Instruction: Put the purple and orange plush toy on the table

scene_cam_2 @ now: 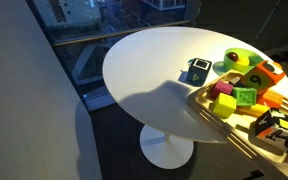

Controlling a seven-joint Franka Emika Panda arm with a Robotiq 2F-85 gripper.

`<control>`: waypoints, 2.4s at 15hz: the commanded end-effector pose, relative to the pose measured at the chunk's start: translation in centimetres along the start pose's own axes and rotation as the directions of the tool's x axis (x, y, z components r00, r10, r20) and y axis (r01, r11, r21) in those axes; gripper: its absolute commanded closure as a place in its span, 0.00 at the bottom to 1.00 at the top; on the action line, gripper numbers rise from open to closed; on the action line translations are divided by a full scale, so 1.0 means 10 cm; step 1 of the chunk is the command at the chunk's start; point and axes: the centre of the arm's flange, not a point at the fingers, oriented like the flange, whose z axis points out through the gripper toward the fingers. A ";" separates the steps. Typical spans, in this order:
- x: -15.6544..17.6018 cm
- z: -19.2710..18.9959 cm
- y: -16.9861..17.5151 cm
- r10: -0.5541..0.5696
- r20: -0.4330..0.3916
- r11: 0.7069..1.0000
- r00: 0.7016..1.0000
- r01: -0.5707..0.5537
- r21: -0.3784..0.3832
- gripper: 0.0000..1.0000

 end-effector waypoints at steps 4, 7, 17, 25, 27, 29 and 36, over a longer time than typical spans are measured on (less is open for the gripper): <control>0.00 0.00 0.00 0.000 -0.001 1.000 1.000 0.000 0.000 0.00; 0.09 0.02 0.04 0.015 -0.004 1.000 1.000 -0.015 -0.015 0.00; 0.69 0.24 0.32 0.033 -0.019 0.997 0.999 -0.034 -0.066 0.00; 1.15 0.65 0.54 -0.203 0.038 0.970 0.978 0.207 -0.129 0.00; 1.25 0.71 0.58 -0.261 0.058 0.953 0.963 0.267 -0.142 0.00; 1.32 0.76 0.62 -0.311 0.061 0.933 0.948 0.317 -0.170 0.00; 1.31 0.87 0.64 -0.330 0.059 0.921 0.942 0.335 -0.200 0.00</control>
